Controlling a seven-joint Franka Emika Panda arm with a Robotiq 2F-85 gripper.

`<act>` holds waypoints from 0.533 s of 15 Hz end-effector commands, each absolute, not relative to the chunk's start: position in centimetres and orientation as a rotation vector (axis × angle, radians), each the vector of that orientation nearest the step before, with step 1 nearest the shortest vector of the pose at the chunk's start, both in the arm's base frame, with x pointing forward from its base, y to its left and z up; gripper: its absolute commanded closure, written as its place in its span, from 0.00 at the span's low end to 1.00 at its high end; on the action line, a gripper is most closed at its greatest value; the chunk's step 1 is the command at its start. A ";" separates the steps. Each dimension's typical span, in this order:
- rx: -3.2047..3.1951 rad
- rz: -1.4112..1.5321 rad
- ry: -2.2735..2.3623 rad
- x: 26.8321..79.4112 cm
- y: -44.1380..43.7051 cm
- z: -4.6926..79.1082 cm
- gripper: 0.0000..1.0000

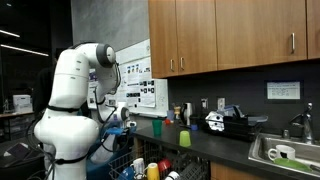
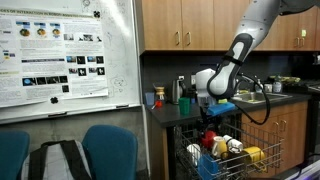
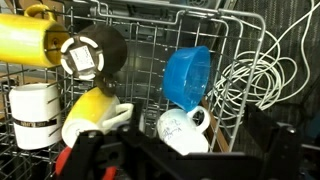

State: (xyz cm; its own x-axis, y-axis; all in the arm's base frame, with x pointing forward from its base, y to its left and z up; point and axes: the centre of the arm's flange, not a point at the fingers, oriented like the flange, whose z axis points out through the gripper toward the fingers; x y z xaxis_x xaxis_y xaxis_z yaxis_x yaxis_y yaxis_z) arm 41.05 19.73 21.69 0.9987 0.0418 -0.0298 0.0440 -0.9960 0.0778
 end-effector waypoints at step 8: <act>3.050 -0.108 -0.033 43.4 21.0 15.4 0.00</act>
